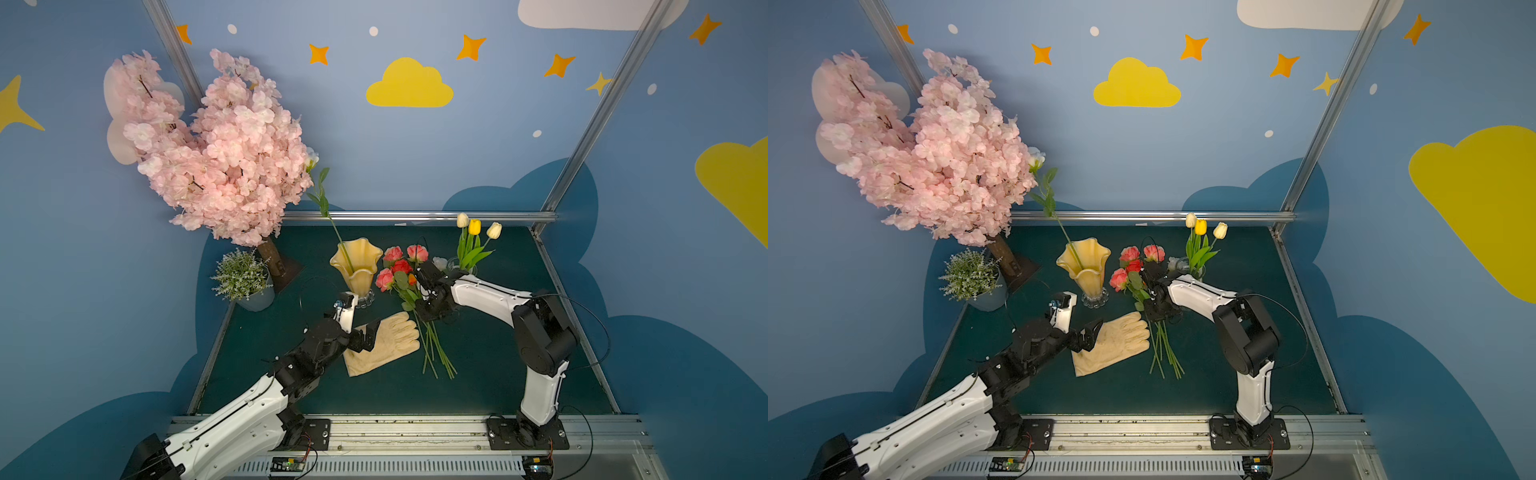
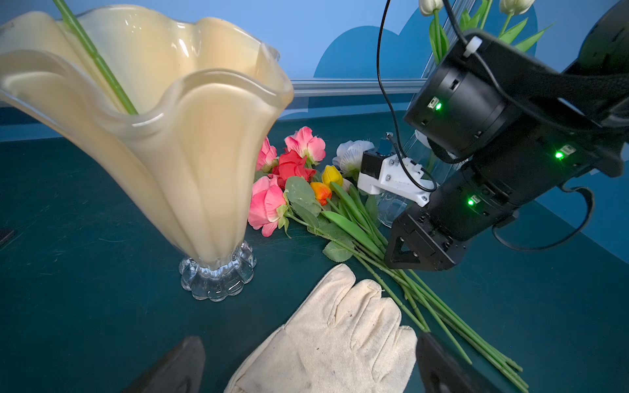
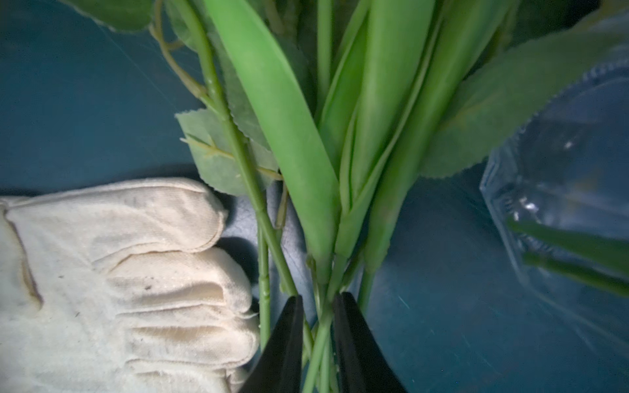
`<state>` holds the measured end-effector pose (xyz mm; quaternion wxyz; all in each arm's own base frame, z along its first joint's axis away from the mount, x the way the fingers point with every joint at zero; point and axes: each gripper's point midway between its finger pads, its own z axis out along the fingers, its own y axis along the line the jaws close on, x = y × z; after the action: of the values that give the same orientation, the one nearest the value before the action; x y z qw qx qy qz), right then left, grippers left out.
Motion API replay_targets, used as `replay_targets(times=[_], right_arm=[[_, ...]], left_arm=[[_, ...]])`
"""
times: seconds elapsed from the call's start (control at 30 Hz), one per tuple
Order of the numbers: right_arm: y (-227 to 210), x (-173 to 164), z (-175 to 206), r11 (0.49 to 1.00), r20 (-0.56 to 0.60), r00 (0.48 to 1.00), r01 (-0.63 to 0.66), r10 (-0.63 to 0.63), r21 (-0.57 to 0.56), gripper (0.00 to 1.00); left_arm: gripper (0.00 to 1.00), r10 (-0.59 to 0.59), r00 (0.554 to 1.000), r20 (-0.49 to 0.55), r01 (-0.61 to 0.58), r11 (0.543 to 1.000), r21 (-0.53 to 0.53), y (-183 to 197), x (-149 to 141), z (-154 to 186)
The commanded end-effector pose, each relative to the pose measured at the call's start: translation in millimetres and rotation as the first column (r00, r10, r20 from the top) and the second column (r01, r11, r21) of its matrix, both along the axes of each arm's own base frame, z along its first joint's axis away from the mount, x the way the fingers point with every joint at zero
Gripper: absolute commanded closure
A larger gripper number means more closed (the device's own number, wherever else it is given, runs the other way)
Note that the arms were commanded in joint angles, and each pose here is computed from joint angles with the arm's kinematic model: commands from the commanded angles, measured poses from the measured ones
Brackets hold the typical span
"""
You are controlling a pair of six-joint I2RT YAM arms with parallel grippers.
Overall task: Arrange the flowers in different vases according to their variety
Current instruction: Pick up the flower at the center of the board.
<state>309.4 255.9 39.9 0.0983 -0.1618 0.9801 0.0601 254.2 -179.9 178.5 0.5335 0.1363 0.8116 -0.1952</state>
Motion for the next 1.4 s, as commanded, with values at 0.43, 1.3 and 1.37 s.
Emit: replay_targets(times=[0.43, 1.3, 1.37], right_arm=[[-5.1, 0.1, 2.4, 1.000, -0.002, 1.000, -0.001, 0.001, -0.021, 0.89], [-0.3, -6.0, 120.0, 0.957, 0.348, 0.938, -0.096, -0.005, 0.274, 1.00], [-6.0, -3.2, 142.7, 0.950, 0.418, 0.908, -0.108, -0.026, 0.293, 1.00]], left_arm=[[0.00, -0.013, 1.000, 0.022, 0.013, 1.000, -0.014, -2.5, -0.2, 9.0], [0.00, -0.013, 1.000, 0.024, 0.014, 1.000, -0.017, -1.9, -0.9, 9.6], [0.00, -0.012, 1.000, 0.024, 0.013, 1.000, -0.017, -1.7, -1.1, 9.6]])
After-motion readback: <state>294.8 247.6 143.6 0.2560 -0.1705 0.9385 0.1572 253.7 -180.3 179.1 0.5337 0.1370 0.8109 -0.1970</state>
